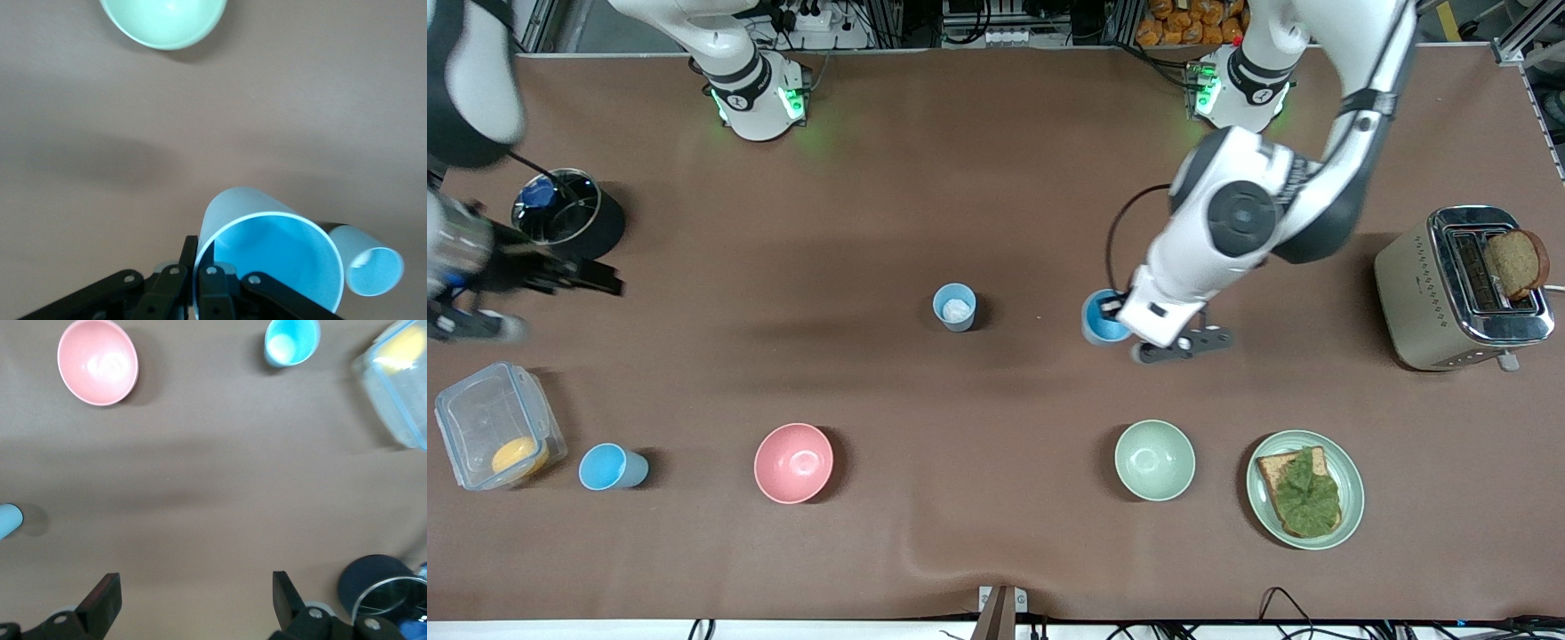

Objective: Stack blue cups with both arms
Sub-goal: 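Lower the held cup into the center cup and open the left gripper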

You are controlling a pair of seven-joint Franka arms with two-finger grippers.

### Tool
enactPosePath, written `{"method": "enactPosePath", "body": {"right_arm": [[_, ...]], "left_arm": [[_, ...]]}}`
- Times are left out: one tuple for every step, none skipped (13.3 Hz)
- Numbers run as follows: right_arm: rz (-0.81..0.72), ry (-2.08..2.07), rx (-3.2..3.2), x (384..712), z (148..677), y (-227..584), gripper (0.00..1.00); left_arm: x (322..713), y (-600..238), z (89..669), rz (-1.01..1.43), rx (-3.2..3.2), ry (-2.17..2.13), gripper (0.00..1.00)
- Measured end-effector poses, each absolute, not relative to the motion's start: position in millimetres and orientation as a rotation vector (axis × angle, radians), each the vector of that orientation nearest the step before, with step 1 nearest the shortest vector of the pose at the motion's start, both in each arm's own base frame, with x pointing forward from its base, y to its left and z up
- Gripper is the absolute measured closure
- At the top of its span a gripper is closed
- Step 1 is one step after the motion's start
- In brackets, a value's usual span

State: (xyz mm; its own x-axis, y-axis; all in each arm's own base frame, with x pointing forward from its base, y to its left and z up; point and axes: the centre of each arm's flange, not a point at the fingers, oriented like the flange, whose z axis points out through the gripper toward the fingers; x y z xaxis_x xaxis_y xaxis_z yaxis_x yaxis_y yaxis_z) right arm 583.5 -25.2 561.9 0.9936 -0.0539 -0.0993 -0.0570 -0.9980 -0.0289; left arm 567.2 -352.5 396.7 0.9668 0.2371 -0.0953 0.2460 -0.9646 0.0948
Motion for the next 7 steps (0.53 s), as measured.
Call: {"method": "enactPosePath", "body": {"right_arm": [[0.115, 0.085, -3.130, 576.2, 577.4, -28.7, 0.00], [0.079, 0.086, -3.145, 570.4, 590.7, -31.1, 0.00], [0.050, 0.092, -3.148, 565.3, 601.4, -34.0, 0.00], [0.039, 0.102, -3.146, 561.4, 607.7, -37.5, 0.00], [0.041, 0.109, -3.145, 559.3, 609.9, -40.0, 0.00], [0.044, 0.112, -3.145, 558.9, 609.7, -41.1, 0.00], [0.049, 0.113, -3.145, 559.0, 608.5, -41.0, 0.00]], "left_arm": [[559.4, -375.5, 391.8, -0.121, 2.999, 0.417, 0.97], [553.1, -398.8, 388.3, -0.120, 2.983, 0.473, 0.97], [546.7, -425.8, 384.5, -0.120, 2.963, 0.541, 0.97], [539.4, -453.4, 378.8, -0.116, 2.941, 0.591, 0.97], [531.3, -478.6, 369.9, -0.111, 2.919, 0.627, 0.97], [522.1, -500.3, 358.7, -0.108, 2.899, 0.657, 0.97], [512.0, -518.1, 346.2, -0.110, 2.888, 0.677, 0.97]]}}
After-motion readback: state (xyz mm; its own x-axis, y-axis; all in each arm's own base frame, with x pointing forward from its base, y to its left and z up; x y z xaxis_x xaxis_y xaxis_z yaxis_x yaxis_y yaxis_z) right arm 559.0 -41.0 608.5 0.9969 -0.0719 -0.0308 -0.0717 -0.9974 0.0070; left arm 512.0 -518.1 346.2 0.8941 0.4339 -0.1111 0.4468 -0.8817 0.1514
